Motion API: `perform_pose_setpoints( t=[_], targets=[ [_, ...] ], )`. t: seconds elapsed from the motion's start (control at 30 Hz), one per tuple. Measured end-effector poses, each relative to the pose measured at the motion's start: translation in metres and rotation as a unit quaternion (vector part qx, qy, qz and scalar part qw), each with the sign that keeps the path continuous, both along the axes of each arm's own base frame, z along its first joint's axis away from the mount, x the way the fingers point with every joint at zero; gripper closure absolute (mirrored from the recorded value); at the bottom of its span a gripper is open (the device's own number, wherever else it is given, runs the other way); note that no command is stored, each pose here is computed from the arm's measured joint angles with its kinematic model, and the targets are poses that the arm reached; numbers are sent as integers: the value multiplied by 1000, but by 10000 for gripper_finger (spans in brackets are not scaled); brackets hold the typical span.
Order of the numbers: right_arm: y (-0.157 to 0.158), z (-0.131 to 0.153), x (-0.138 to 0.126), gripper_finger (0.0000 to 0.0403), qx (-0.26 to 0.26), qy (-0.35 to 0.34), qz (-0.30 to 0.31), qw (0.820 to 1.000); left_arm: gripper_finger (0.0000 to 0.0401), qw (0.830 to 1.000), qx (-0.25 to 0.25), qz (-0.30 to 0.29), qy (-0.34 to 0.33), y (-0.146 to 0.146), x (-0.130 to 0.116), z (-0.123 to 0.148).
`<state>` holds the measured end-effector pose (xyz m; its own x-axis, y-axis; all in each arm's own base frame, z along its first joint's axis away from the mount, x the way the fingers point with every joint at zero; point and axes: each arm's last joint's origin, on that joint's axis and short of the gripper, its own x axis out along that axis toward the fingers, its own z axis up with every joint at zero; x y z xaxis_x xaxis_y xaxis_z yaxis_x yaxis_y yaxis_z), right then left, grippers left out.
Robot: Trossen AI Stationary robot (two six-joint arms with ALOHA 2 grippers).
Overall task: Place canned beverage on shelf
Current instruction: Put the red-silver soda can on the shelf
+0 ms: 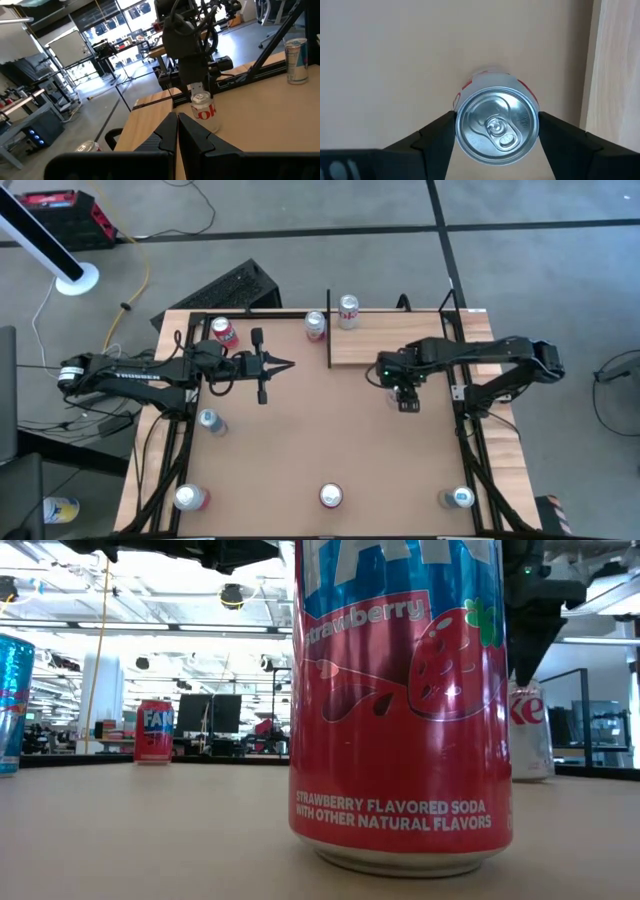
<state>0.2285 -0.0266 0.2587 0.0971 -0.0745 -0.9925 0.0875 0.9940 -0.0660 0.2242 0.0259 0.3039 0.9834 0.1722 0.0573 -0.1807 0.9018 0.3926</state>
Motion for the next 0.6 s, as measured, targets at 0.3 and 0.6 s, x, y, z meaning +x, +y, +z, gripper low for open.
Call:
perform_pose_setpoints(
  t=[0.3, 0.6],
  targets=[
    [0, 1, -2, 88, -4, 3, -21, 1000, 401, 1000, 4, 1, 1, 0, 0, 0],
    [0, 1, -8, 45, -5, 28, -27, 999, 401, 1000, 4, 1, 1, 0, 0, 0]
  ],
)
